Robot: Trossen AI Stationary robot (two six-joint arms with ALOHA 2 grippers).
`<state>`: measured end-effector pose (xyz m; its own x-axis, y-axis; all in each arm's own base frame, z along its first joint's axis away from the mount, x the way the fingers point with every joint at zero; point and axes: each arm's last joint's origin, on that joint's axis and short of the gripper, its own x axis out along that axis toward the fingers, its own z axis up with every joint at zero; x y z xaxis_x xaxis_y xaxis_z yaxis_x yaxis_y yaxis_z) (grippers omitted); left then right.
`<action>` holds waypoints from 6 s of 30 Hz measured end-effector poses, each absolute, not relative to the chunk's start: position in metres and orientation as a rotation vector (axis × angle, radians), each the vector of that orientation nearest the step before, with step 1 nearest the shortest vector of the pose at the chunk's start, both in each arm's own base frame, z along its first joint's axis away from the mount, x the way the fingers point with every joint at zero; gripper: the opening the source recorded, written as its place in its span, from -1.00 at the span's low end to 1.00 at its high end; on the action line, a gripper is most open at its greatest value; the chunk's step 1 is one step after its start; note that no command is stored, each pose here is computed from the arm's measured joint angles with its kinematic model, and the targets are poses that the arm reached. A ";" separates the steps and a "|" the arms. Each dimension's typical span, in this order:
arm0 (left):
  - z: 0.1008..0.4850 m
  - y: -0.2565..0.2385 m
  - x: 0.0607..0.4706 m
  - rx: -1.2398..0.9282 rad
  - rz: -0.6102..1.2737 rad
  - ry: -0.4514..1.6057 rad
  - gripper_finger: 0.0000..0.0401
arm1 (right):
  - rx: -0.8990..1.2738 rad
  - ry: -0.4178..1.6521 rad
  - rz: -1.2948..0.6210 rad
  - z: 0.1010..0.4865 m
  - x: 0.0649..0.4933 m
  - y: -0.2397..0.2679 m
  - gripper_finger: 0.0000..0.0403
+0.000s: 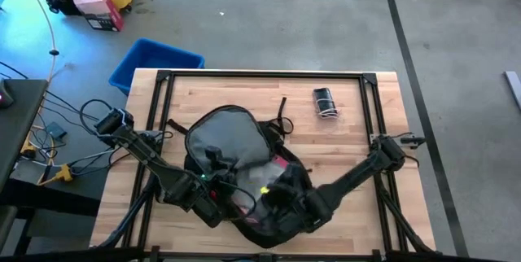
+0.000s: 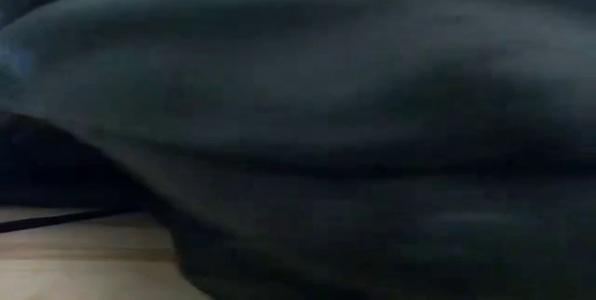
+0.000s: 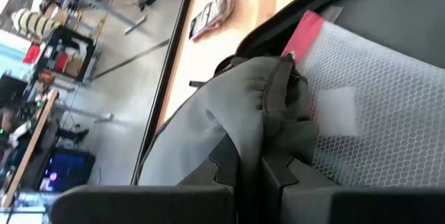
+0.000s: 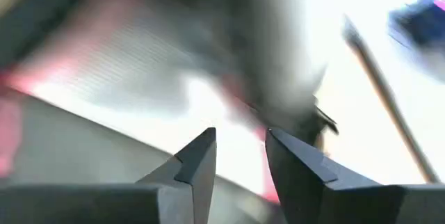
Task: Unpack backpack
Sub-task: Put the pink cellphone into the black backpack
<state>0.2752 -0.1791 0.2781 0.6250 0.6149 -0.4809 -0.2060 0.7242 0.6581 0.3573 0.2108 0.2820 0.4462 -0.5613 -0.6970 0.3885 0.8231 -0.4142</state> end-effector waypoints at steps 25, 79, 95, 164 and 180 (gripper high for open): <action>0.241 -0.170 0.262 0.619 0.549 0.820 -1.00 | 0.769 1.564 -1.071 0.228 0.258 -0.188 0.88; 0.241 -0.158 0.273 0.572 0.556 0.848 -0.99 | 0.588 1.470 -0.874 0.218 0.256 -0.138 -0.68; 0.241 -0.160 0.272 0.541 0.547 0.856 -0.99 | 0.405 1.317 -0.860 0.254 0.273 -0.092 -0.48; 0.241 -0.153 0.282 0.539 0.515 0.880 -0.99 | 0.354 1.077 -0.549 0.239 0.303 -0.086 0.68; 0.239 -0.148 0.275 0.565 0.574 0.907 -0.99 | 0.153 0.835 -0.112 0.280 0.345 0.029 0.68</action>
